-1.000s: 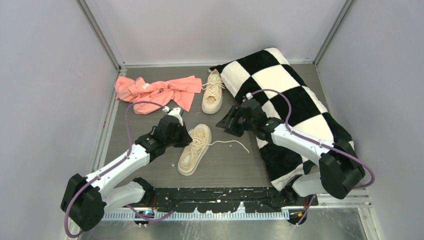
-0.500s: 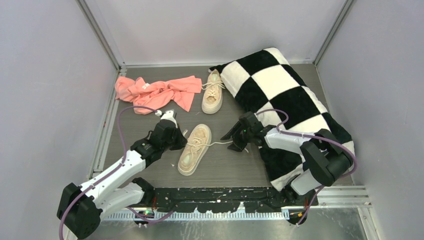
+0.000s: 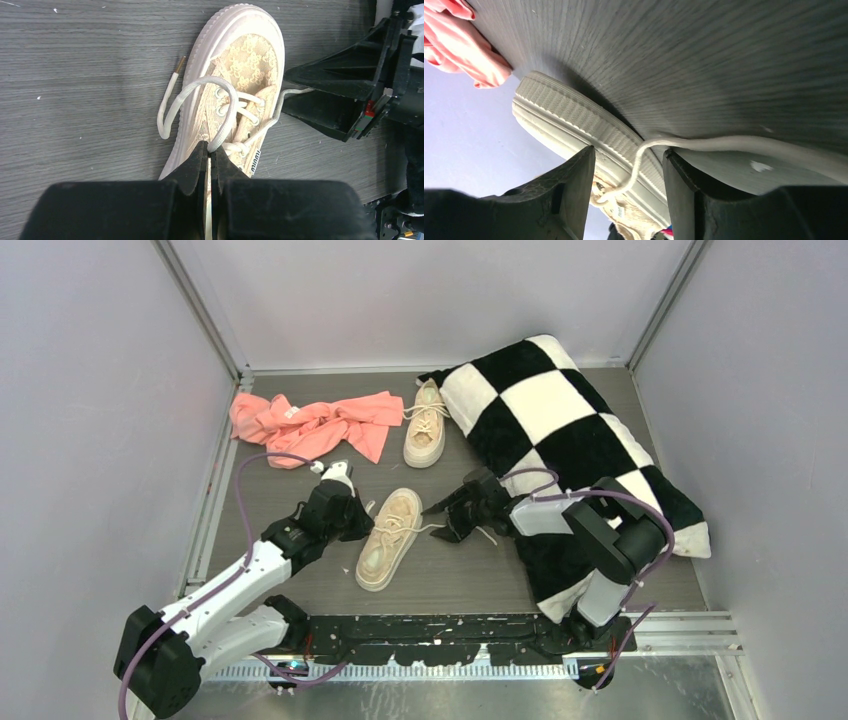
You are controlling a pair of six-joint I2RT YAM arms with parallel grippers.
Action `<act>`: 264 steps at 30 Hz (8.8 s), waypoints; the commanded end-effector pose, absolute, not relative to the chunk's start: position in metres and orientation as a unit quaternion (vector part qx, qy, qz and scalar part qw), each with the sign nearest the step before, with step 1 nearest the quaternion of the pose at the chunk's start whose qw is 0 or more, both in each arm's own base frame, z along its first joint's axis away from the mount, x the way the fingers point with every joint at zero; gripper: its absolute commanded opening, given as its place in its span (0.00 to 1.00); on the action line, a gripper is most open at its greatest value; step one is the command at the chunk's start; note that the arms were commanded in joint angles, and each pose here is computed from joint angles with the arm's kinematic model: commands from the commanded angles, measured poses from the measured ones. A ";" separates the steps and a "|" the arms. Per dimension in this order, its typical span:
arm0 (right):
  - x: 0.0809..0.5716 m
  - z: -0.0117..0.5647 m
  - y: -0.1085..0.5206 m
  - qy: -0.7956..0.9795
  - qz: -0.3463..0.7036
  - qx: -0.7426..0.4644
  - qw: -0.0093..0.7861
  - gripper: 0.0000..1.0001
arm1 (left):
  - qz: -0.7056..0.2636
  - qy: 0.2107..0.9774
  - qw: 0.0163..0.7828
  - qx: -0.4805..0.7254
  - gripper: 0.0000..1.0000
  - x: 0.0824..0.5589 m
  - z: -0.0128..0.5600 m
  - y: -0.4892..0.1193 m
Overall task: Tie the shoes
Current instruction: Adjust the shoelace on the shoelace, then pick up the shoelace at the center of the board, then cross the shoelace with the shoelace.
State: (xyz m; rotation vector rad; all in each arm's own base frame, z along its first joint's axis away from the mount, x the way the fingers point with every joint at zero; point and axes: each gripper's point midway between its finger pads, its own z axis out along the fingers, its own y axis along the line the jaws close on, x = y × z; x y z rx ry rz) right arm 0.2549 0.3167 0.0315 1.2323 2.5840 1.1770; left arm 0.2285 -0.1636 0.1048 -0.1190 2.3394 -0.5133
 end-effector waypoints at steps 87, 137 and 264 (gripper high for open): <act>0.232 0.048 0.189 0.878 0.190 0.378 0.226 0.44 | -0.142 0.932 0.303 -0.137 0.44 0.190 0.074 -0.160; 0.206 0.088 0.121 0.871 0.083 0.398 0.275 0.57 | -0.056 0.929 0.341 -0.135 0.01 0.280 0.078 -0.131; 0.183 0.184 0.406 0.849 0.324 -0.239 0.342 0.51 | -0.354 0.878 0.264 -0.183 0.01 0.302 0.110 -0.177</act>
